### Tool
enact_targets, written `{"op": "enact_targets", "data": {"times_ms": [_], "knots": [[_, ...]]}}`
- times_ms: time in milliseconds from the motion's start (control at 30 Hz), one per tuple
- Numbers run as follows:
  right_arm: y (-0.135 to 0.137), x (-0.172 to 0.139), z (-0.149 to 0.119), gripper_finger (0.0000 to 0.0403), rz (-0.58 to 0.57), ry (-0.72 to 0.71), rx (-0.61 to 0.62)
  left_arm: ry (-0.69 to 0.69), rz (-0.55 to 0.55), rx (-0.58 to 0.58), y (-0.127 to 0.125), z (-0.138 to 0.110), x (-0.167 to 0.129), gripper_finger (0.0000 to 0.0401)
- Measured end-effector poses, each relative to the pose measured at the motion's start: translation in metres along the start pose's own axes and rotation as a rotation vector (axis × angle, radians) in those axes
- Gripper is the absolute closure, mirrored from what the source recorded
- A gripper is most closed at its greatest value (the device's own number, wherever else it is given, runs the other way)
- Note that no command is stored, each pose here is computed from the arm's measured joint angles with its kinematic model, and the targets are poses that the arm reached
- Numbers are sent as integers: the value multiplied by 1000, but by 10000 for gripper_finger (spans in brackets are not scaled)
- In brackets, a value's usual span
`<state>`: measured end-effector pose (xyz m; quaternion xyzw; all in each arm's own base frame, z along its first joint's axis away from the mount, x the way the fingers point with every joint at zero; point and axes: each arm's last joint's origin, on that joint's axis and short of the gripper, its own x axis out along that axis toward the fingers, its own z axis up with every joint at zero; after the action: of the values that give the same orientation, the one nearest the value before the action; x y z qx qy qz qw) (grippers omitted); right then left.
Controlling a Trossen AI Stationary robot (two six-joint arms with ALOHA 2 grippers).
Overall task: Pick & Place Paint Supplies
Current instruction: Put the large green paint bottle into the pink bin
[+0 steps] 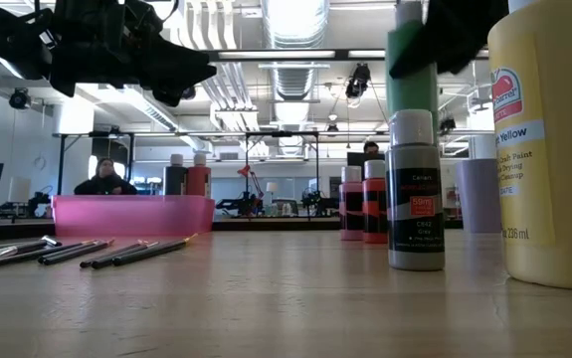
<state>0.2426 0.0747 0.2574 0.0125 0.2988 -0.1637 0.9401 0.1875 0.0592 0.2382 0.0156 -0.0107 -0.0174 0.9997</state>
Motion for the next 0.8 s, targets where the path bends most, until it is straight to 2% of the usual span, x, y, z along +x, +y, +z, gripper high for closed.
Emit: {"op": "enact_targets", "data": {"times_ms": [367, 600, 800], "knots": [[-5, -10, 48, 204, 38, -100, -65, -47, -9, -35, -1, 5, 0, 233], [-1, 15, 60, 201, 97, -47, -109, -68, -77, 48, -13, 7, 4, 233], [11, 41, 68, 200, 86, -4, -183, -96, -130, 118, -24, 9, 7, 233]]}}
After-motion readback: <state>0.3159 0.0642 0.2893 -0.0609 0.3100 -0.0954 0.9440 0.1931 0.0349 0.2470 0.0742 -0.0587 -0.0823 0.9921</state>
